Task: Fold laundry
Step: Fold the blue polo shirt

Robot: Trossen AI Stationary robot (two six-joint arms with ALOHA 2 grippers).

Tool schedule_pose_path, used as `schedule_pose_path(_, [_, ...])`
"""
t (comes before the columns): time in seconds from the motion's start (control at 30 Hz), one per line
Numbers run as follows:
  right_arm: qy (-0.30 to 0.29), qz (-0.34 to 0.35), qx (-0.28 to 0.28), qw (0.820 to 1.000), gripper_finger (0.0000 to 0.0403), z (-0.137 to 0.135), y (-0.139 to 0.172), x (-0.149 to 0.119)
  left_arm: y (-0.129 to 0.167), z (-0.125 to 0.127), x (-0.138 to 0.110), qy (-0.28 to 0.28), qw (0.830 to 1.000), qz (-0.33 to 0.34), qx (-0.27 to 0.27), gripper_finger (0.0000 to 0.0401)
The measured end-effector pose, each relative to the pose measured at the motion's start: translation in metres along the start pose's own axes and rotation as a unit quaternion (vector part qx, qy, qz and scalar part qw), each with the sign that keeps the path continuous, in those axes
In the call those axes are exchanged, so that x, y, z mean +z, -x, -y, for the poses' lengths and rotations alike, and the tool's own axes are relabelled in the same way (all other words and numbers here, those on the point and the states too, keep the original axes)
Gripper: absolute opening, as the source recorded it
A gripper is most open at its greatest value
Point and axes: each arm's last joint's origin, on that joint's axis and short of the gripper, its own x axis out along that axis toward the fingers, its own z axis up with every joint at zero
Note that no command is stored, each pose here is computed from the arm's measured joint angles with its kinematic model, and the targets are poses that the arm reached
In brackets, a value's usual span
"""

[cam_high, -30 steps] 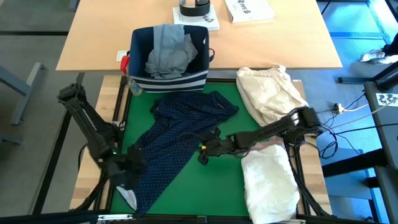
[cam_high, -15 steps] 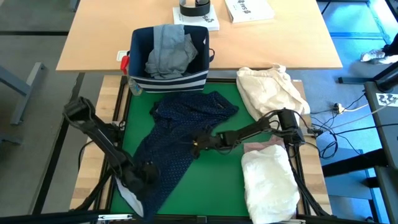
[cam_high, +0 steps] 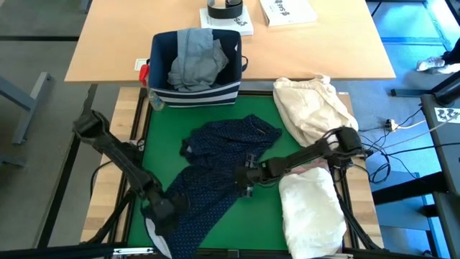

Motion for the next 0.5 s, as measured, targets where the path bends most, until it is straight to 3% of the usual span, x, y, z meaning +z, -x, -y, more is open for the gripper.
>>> schedule_pose_path(0.13, [-0.038,0.052,0.003,0.998,0.0195,0.014,0.041,0.02,0.041,-0.004,0.015,0.014,0.999,0.032,0.009,0.0125])
schedule_pose_path(0.27, [-0.058,0.079,-0.003,0.995,0.0195,0.035,0.082,0.029,0.084,-0.015,0.03,0.042,0.99,0.123,0.044,0.0125])
schedule_pose_path(0.4, [-0.052,0.092,-0.06,0.993,0.0195,0.06,0.124,0.028,0.118,-0.031,0.046,0.081,0.955,0.265,0.107,0.0125])
schedule_pose_path(0.5, [-0.044,0.08,-0.124,0.988,0.0195,0.084,0.13,0.02,0.132,-0.046,0.059,0.118,0.92,0.339,0.158,0.0125])
